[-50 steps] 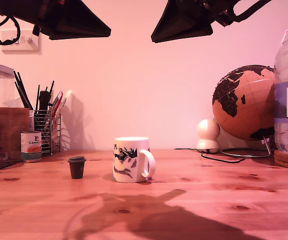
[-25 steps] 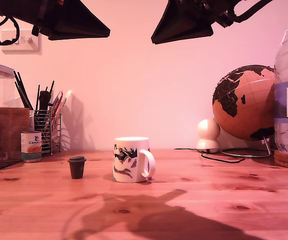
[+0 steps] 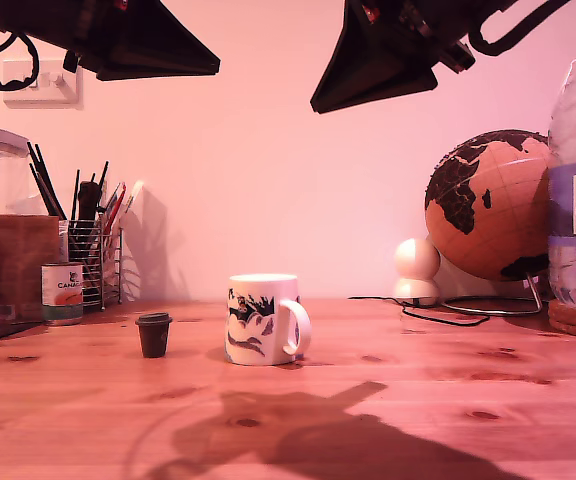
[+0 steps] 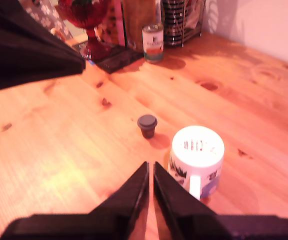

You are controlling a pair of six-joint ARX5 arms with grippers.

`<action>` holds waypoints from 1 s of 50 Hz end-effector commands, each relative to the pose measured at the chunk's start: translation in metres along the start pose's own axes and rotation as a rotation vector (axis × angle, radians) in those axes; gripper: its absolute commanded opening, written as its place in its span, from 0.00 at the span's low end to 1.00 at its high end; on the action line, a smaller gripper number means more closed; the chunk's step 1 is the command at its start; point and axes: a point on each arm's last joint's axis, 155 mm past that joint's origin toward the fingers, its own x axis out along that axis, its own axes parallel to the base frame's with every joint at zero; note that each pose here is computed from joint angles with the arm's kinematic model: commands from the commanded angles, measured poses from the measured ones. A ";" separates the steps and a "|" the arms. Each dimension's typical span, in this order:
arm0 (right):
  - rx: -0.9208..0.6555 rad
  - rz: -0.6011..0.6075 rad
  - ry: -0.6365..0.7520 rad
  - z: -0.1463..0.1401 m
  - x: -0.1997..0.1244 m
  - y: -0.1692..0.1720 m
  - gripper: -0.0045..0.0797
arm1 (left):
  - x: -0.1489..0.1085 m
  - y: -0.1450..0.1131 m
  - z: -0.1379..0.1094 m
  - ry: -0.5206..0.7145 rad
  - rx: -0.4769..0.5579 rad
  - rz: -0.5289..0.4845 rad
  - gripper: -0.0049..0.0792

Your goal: Lift the coffee cup and remove the coffee capsule that is hidden under it

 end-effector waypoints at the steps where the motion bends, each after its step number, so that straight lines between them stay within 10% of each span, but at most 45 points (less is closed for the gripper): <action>1: -0.003 0.007 -0.001 0.001 0.000 0.003 0.04 | -0.001 -0.002 0.000 -0.007 0.001 -0.003 0.04; 50: 0.001 0.009 0.018 -0.004 0.000 0.004 0.04 | -0.001 -0.002 0.000 -0.007 0.001 -0.004 0.04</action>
